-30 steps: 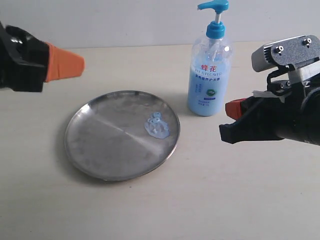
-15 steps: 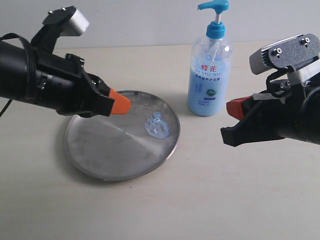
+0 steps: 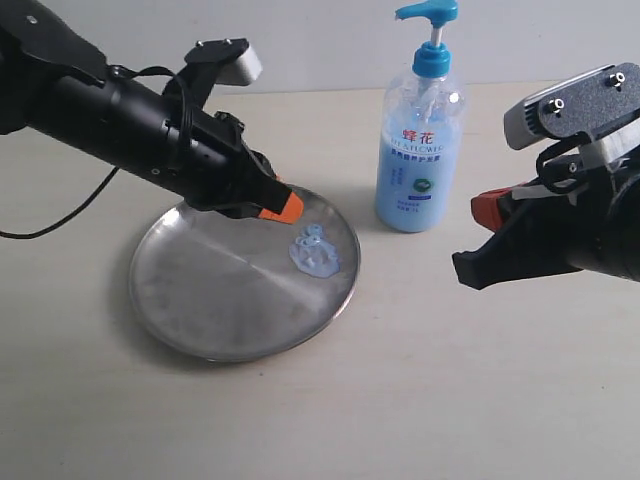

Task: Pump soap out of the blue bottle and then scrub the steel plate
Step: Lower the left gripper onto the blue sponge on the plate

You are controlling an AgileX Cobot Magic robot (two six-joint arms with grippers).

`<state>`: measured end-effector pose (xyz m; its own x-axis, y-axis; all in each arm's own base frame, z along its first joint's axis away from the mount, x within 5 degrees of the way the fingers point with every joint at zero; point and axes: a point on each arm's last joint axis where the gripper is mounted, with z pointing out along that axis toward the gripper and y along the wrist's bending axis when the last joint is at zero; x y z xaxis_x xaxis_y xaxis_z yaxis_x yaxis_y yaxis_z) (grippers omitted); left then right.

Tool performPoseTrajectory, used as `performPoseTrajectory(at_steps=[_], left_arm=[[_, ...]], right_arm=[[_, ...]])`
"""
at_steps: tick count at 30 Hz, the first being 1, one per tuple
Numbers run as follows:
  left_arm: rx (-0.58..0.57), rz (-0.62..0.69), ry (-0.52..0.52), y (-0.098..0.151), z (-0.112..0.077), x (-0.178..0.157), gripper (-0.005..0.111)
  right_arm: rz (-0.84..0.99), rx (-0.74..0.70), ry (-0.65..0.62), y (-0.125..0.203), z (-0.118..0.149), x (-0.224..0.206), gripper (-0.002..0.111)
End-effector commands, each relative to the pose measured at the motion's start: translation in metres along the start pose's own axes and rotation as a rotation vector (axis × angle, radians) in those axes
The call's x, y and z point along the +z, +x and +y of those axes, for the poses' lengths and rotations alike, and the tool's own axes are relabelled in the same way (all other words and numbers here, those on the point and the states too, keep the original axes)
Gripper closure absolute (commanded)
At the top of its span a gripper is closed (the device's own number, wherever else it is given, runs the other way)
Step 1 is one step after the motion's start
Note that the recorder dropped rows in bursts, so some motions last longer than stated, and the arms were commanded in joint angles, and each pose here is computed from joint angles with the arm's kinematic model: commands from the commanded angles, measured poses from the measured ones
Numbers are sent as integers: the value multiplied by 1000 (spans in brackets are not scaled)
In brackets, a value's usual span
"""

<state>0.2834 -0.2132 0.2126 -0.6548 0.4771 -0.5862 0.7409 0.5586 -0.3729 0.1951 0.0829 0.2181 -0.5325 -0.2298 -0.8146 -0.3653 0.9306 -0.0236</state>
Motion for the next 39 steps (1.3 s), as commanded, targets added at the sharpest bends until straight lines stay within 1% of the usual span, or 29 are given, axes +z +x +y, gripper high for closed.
performPoseTrajectory(at_steps=[1,5,8,12,15,18,23,26,34,39], left_arm=[[9,39,10,-5,12,18,107],[17,65,10,-9,21,34,107],[62,95,9,-12,21,48,107],[167,134,-21,-19,21,67,107],[185,132,-57,-24,24,80,107],[152,152,-87,-28,32,90,107],[126,215,-154,-26,46,103,107],[123,229,-152,-24,50,109,107],[128,252,-144,-19,51,124,107],[108,214,-186,-18,58,132,107]], right_arm=[[-11,-36,6,-2,-1,-1,108],[-12,-45,6,-2,-1,-1,108],[-12,-45,6,-2,-1,-1,108],[-12,-45,6,-2,-1,-1,108],[-12,-45,6,-2,-1,-1,108],[-12,-45,6,-2,-1,-1,108],[-12,-45,6,-2,-1,-1,108],[-12,-45,6,-2,-1,-1,108],[-12,-45,5,-2,-1,-1,108],[-12,-45,5,-2,-1,-1,108]])
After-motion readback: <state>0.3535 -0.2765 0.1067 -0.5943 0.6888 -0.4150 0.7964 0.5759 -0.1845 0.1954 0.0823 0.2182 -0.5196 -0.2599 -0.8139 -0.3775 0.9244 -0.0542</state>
